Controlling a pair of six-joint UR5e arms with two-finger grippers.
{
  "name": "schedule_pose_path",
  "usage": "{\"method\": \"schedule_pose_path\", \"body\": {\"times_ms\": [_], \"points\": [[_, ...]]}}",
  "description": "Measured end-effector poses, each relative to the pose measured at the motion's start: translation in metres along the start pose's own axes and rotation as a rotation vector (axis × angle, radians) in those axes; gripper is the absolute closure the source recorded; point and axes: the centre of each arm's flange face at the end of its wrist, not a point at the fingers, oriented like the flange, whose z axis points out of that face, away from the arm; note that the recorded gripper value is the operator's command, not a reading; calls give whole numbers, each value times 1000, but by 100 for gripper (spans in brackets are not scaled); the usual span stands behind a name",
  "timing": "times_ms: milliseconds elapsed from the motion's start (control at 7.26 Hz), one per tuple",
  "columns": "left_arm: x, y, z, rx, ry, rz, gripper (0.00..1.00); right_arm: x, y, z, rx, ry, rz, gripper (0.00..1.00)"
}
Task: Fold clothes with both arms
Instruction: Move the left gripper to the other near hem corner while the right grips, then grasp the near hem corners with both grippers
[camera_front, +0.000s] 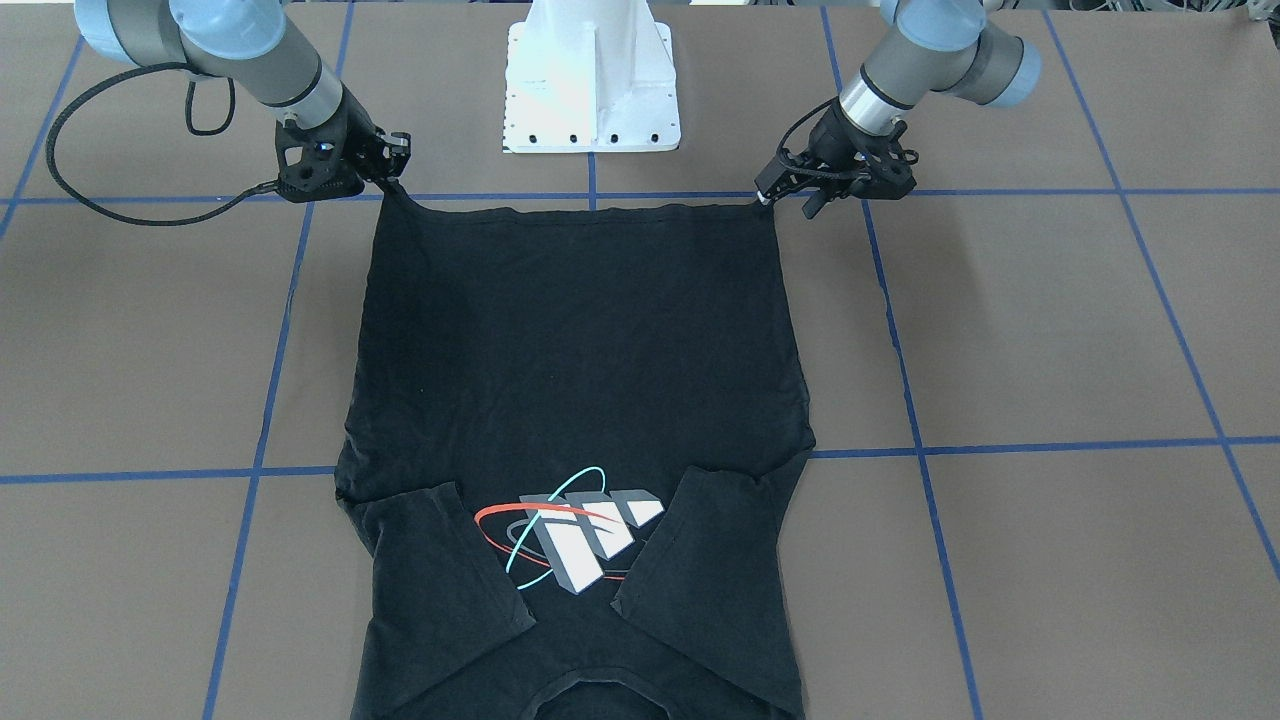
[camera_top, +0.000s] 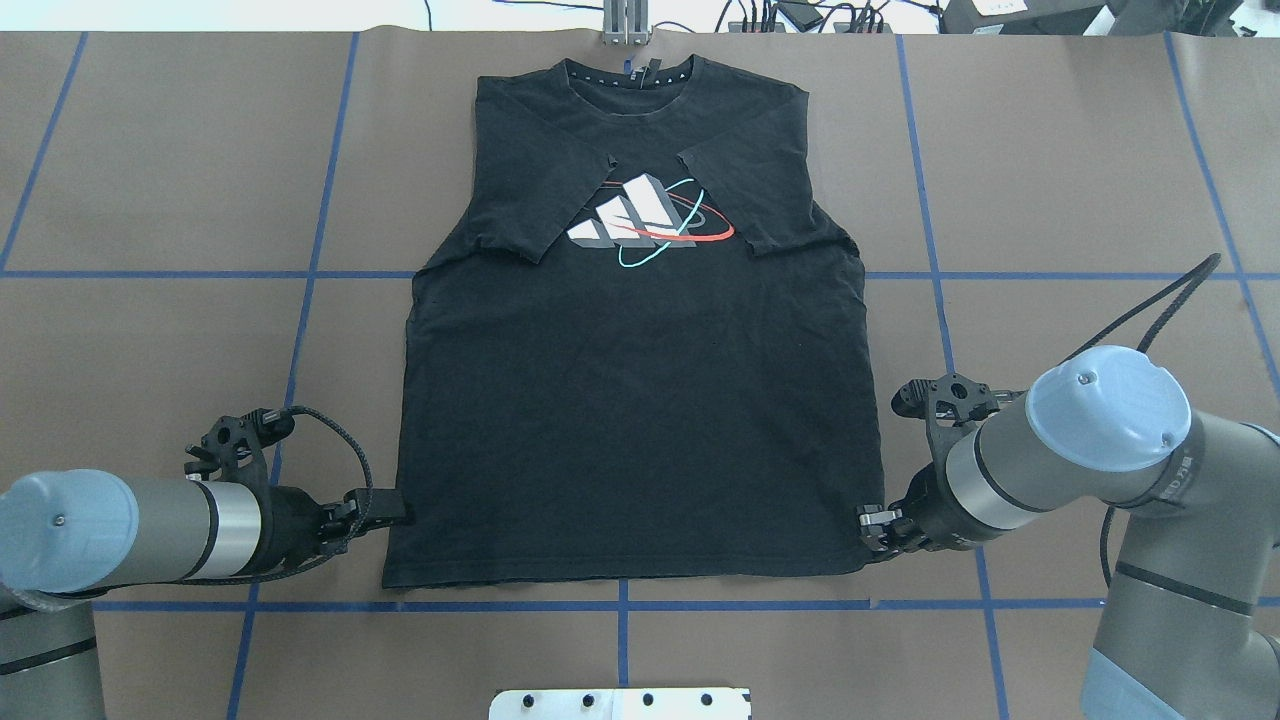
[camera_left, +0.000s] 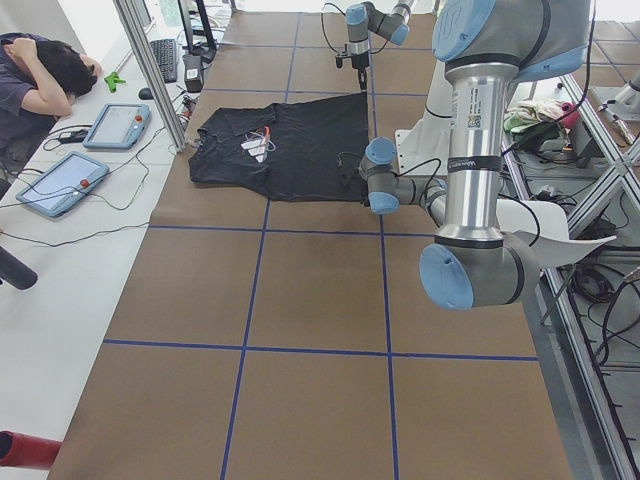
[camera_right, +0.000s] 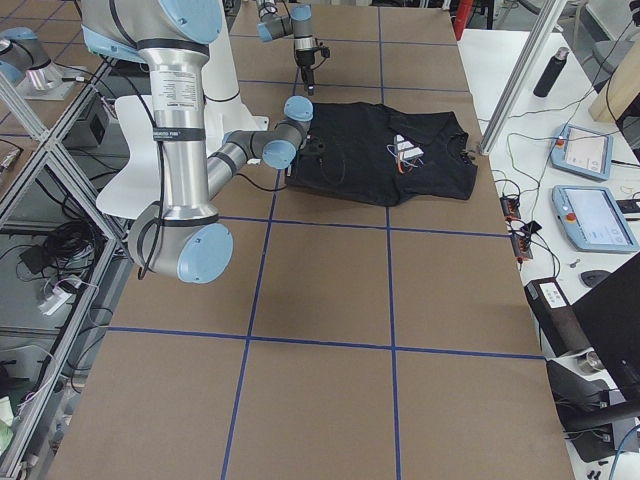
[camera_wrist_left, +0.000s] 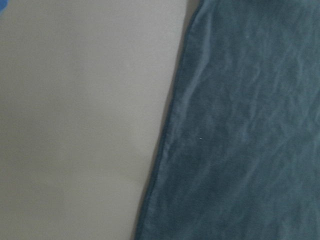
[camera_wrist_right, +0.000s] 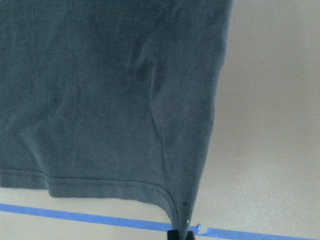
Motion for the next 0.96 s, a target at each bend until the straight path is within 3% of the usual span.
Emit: {"method": "schedule_pose_path", "body": {"times_ms": [964], "points": [[10,51,30,-79,-39,37,7,3,-3,-6,2,-5,9,100]]}}
